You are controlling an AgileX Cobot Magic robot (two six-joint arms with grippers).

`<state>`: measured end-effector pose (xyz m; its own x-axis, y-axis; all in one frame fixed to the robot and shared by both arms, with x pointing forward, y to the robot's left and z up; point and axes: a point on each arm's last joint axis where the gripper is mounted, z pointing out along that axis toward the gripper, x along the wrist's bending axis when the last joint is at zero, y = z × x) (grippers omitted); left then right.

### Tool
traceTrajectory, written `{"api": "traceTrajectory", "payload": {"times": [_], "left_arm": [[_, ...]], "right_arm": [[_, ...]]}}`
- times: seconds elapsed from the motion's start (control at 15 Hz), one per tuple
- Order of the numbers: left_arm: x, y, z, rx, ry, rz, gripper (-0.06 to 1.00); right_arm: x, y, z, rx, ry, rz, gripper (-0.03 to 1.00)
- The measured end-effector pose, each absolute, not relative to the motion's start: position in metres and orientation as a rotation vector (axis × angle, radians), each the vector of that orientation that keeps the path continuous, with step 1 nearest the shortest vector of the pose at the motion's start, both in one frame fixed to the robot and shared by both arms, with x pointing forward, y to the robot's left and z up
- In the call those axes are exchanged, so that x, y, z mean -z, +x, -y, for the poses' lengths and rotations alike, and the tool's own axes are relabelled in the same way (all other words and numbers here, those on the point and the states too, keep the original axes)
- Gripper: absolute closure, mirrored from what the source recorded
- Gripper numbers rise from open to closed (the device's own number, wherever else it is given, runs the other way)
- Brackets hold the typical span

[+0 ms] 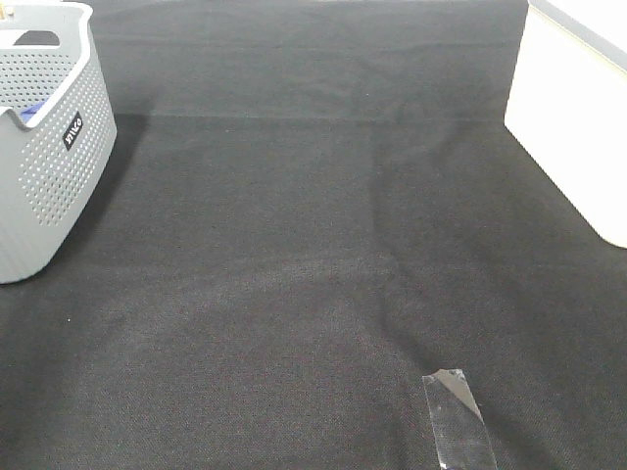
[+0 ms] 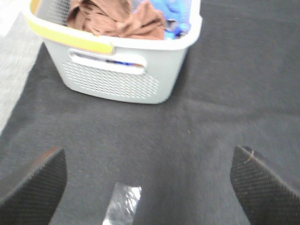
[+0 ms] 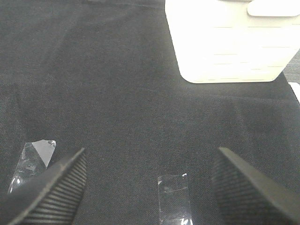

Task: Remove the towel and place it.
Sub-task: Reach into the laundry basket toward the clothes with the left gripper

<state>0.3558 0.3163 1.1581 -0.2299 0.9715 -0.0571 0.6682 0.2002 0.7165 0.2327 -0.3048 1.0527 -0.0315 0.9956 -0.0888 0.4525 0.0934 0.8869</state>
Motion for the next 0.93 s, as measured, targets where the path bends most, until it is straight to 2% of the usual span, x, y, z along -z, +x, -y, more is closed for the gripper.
{"api": "traceTrajectory", "payload": {"times": [0.27, 0.53, 0.93], "left_arm": [[-1.149, 0.449, -0.334, -0.877, 1.513, -2.102, 0.06], [-1.11, 0.546, -0.348, -0.892, 1.541, -2.239, 0.06], [-1.047, 0.617, -0.358, -0.967, 1.568, -2.291, 0.06]], "right_arm": [[-1.053, 0.233, 0.305, -0.885, 1.465, -1.596, 0.24], [-1.053, 0.233, 0.305, -0.885, 1.465, -1.596, 0.24], [-1.053, 0.233, 0.305, -0.885, 1.465, -1.596, 0.24]]}}
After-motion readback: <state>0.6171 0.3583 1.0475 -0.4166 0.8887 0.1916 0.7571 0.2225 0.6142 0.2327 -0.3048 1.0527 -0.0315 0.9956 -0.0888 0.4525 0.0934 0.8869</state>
